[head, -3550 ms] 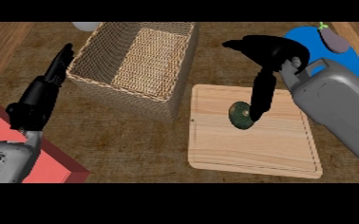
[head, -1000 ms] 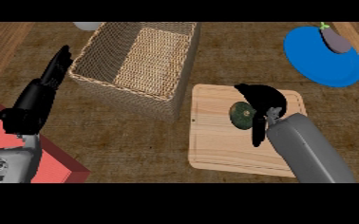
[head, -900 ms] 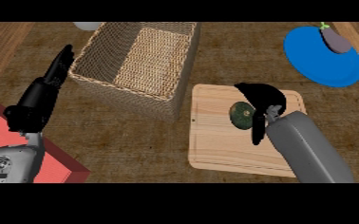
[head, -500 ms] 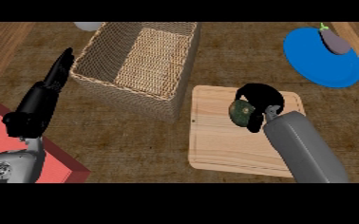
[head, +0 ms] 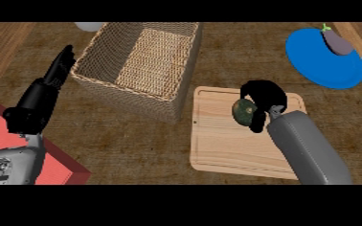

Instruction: Pick the squash from the cutting board and place it in the basket

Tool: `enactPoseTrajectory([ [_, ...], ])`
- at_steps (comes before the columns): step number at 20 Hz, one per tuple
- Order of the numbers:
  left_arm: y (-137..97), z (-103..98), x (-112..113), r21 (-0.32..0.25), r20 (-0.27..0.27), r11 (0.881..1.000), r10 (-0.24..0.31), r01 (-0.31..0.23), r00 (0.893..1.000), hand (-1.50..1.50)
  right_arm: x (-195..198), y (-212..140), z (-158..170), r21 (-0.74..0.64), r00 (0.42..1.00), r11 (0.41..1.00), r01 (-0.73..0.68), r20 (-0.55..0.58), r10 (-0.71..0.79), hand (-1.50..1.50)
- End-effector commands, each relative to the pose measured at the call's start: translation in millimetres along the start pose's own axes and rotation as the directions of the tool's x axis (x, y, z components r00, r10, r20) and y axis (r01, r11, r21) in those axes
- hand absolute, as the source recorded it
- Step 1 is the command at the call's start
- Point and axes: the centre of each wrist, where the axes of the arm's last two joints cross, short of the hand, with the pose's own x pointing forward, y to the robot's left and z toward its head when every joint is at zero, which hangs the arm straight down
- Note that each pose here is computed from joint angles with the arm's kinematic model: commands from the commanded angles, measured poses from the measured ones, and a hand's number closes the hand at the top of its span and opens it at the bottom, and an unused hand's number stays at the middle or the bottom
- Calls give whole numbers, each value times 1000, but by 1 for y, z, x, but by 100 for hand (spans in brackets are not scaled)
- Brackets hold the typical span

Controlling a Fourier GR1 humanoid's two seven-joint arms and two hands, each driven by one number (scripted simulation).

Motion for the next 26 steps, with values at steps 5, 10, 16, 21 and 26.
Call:
enactPoseTrajectory([
  [5,1,-8,-8,14,8,1000,-8,8,1000,0,-47,-7,-15,-241,970,970,21,-231,-78,150],
  [10,11,10,5,-17,-16,1000,1,-1,1000,0,-53,-35,-2,-450,958,891,65,-221,-182,150],
  [16,6,6,-9,27,-24,1000,15,-15,1000,0,-18,-112,36,-721,888,555,414,188,-419,150],
  [21,2,12,-11,11,-22,1000,-9,9,1000,0,18,-161,74,-660,793,447,604,441,-420,150],
  [26,-2,0,0,9,-16,1000,-1,1,1000,0,54,-224,118,-630,792,482,609,512,-332,150],
])
